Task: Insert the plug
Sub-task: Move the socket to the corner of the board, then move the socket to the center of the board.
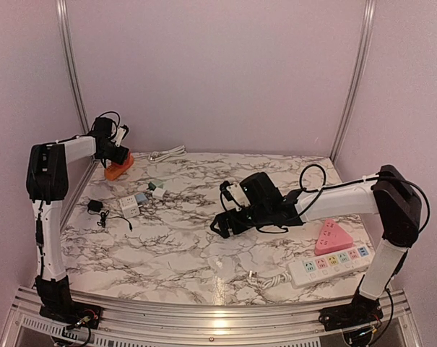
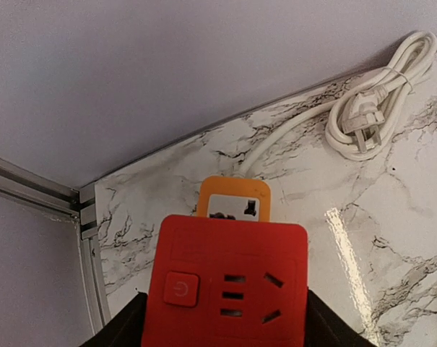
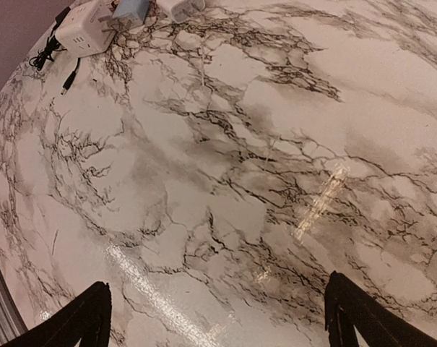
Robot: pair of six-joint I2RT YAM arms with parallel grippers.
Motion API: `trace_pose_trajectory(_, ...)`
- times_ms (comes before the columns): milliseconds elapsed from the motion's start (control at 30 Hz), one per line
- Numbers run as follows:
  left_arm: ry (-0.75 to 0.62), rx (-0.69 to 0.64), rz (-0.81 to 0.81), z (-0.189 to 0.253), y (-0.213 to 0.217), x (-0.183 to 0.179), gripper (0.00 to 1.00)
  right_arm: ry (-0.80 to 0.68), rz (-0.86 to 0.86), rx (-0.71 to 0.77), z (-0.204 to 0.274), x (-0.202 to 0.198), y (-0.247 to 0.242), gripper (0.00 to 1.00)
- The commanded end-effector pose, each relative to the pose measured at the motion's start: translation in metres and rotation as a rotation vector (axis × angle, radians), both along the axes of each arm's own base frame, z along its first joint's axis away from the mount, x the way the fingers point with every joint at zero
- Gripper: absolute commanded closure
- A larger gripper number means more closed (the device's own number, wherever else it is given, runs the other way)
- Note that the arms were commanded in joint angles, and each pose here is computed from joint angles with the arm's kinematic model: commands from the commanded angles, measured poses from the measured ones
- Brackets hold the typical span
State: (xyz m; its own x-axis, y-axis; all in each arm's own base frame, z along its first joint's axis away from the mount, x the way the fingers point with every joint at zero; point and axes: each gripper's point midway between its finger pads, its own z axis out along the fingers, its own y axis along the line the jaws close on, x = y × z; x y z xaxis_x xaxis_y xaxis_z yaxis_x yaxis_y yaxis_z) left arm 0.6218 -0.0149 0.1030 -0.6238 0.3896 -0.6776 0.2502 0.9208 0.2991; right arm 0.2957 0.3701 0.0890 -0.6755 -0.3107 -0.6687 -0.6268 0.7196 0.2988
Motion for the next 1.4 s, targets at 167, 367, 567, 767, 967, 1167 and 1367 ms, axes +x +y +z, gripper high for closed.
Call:
trace_pose_trajectory(167, -0.036, -0.049, 0.021, 0.005, 0.011, 0.012, 0.2, 0.015, -0.002, 0.009, -0.006, -0.003, 0.003, 0.03)
trace_pose_trajectory(367, -0.023, -0.1, 0.063, -0.007, 0.029, 0.008, 0.17, 0.02, -0.005, 0.004, -0.007, -0.003, 0.003, 0.03)
trace_pose_trajectory(567, -0.082, -0.175, 0.016, 0.014, 0.018, 0.005, 0.16, 0.027, -0.007, 0.009, -0.009, -0.004, 0.003, 0.03)
trace_pose_trajectory(767, -0.215, -0.24, 0.007, 0.054, 0.011, 0.003, 0.14, 0.036, -0.002, 0.009, -0.013, -0.004, 0.005, 0.03)
trace_pose_trajectory(967, -0.352, -0.315, 0.029, 0.1, 0.014, 0.001, 0.13, 0.038, 0.0, 0.004, -0.014, -0.004, 0.007, 0.03)
trace_pose_trajectory(1167, -0.385, -0.324, 0.082, 0.112, 0.025, 0.011, 0.19, 0.041, -0.002, 0.0, -0.017, -0.005, 0.006, 0.03)
trace_pose_trajectory(1367, -0.338, -0.33, 0.084, 0.094, 0.024, 0.015, 0.37, 0.047, -0.005, -0.007, -0.021, -0.007, 0.003, 0.03)
